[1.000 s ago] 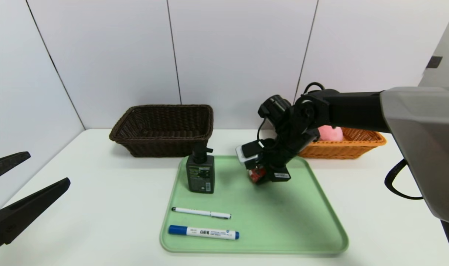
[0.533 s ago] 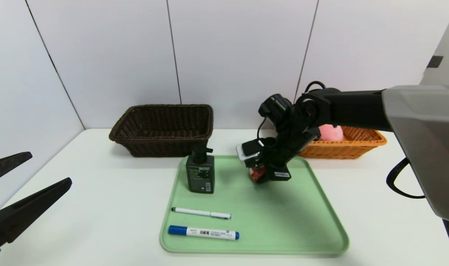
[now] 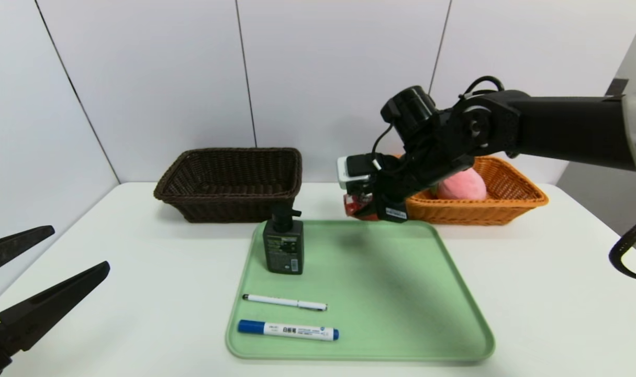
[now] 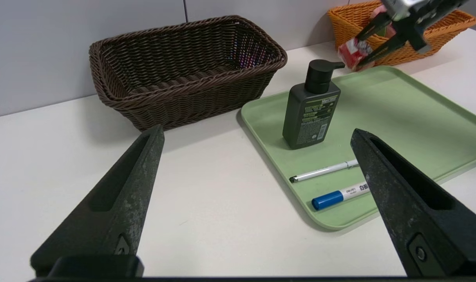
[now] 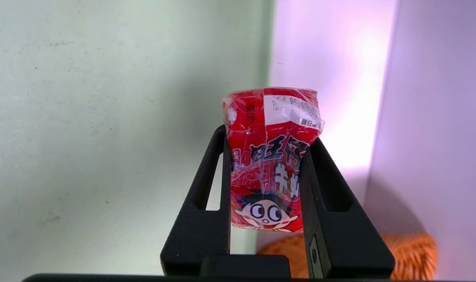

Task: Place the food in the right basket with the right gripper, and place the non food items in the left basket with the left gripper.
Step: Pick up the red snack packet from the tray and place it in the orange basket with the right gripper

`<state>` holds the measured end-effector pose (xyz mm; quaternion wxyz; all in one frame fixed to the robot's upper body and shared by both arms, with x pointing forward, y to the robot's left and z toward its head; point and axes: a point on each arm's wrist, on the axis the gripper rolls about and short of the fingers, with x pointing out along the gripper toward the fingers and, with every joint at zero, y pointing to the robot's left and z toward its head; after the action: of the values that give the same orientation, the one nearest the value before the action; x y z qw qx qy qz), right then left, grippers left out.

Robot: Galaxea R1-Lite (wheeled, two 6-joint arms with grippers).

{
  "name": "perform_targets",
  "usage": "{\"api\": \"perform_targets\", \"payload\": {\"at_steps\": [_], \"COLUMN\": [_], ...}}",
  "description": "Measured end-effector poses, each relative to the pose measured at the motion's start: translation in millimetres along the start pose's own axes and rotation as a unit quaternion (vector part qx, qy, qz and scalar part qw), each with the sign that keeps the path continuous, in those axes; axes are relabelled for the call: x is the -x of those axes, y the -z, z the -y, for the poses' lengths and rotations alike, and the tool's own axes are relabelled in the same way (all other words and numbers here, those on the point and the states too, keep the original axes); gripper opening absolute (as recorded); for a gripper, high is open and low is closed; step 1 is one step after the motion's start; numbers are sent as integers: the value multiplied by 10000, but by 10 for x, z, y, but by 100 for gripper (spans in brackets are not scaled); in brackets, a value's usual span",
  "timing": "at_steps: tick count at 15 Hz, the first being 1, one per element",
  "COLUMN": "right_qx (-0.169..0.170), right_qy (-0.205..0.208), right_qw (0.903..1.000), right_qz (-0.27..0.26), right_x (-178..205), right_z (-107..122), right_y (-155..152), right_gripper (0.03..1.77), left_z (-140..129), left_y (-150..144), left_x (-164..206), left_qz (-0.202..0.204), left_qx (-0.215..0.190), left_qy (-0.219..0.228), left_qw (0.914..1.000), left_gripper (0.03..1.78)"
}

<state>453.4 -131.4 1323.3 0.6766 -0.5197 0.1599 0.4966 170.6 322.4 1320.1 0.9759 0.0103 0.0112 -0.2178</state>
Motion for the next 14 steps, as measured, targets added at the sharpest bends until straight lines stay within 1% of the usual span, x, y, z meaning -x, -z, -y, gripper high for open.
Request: {"api": "perform_targets", "payload": {"at_steps": [2, 4, 6, 7, 9, 11, 14], "right_qx": [-78, -255, -527, -698, -1059, -1309, -1722], "right_qy": [179, 410, 822, 1070, 1508, 1854, 2599], "right_qw": [9998, 9988, 9949, 9913, 9818, 9723, 9488], "right_qz": [56, 116, 235, 311, 470, 560, 502], "right_x": [166, 347, 531, 612, 778, 912, 1071], "right_z": [31, 73, 156, 208, 294, 369, 516], "right_y": [-26, -33, -20, -9, 14, 73, 220], "right_gripper": [50, 49, 49, 49, 49, 49, 49], "left_z": [0, 0, 1, 2, 6, 11, 12], "left_y": [9, 13, 27, 41, 61, 62, 45], "left_x": [-1, -2, -1, 2, 10, 19, 24], "left_qz": [-16, -26, -47, -65, -82, -67, -36], "left_qx": [-6, -8, 3, 9, 11, -4, -18], "left_qy": [5, 10, 8, 10, 12, 19, 15], "left_qw": [10000, 10000, 10000, 10000, 10000, 10000, 10000], "left_gripper": [169, 169, 169, 169, 169, 169, 169]}}
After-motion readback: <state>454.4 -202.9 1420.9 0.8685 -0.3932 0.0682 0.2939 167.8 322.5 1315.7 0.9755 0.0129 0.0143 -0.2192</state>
